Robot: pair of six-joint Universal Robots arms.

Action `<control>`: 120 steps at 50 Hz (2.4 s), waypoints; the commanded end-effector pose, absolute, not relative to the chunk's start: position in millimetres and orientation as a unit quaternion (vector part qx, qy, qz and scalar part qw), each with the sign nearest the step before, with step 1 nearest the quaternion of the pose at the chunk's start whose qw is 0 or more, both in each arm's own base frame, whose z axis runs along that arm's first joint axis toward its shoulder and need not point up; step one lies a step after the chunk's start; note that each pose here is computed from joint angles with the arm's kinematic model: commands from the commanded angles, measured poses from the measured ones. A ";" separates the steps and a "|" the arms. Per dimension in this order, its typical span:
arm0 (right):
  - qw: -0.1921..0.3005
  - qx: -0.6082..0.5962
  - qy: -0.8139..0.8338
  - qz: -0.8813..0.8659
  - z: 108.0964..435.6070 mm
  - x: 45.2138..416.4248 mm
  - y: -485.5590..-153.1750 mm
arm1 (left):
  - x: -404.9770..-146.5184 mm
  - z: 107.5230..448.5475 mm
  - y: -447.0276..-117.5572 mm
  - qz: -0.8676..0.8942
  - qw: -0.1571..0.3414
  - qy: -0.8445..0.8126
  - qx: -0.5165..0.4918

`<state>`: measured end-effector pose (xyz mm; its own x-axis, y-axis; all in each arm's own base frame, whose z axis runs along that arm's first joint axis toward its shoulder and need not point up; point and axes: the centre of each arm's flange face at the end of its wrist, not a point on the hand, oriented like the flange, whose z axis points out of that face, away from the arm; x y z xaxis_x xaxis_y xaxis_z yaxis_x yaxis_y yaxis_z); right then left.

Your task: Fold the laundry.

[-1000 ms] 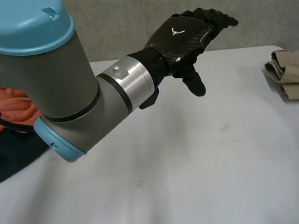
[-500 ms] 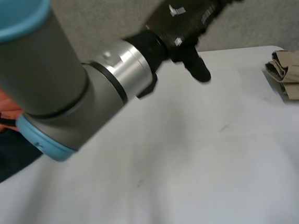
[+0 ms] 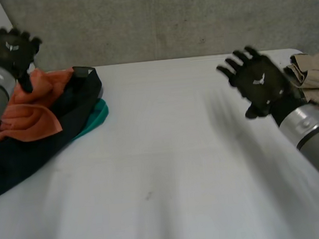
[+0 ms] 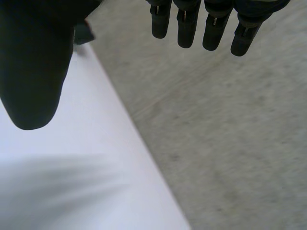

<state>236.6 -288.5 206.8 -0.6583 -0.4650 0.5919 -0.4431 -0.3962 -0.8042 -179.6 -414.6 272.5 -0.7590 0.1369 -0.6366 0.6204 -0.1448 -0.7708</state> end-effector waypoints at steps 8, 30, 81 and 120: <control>0.006 -0.421 0.589 -0.690 176.4 230.2 -280.4 | -130.7 137.6 -508.9 -0.666 0.284 0.607 0.328; -0.002 -0.411 0.577 -0.706 192.0 226.5 -280.0 | -256.0 430.6 -332.0 -0.884 -0.037 0.429 0.182; 0.193 -0.254 0.816 -0.481 179.9 243.3 -288.2 | -342.6 229.3 -198.8 -0.668 -0.099 0.668 0.314; 0.000 -0.341 0.527 -0.778 253.7 323.8 -356.8 | -370.6 279.1 -360.9 -0.774 -0.098 0.567 0.264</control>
<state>314.5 -337.5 182.9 -0.7441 -0.5622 0.3609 -0.3476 -0.1354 -0.9278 -357.7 -341.7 195.5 -0.7838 0.5905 -0.1921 0.2374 -0.0008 -0.9714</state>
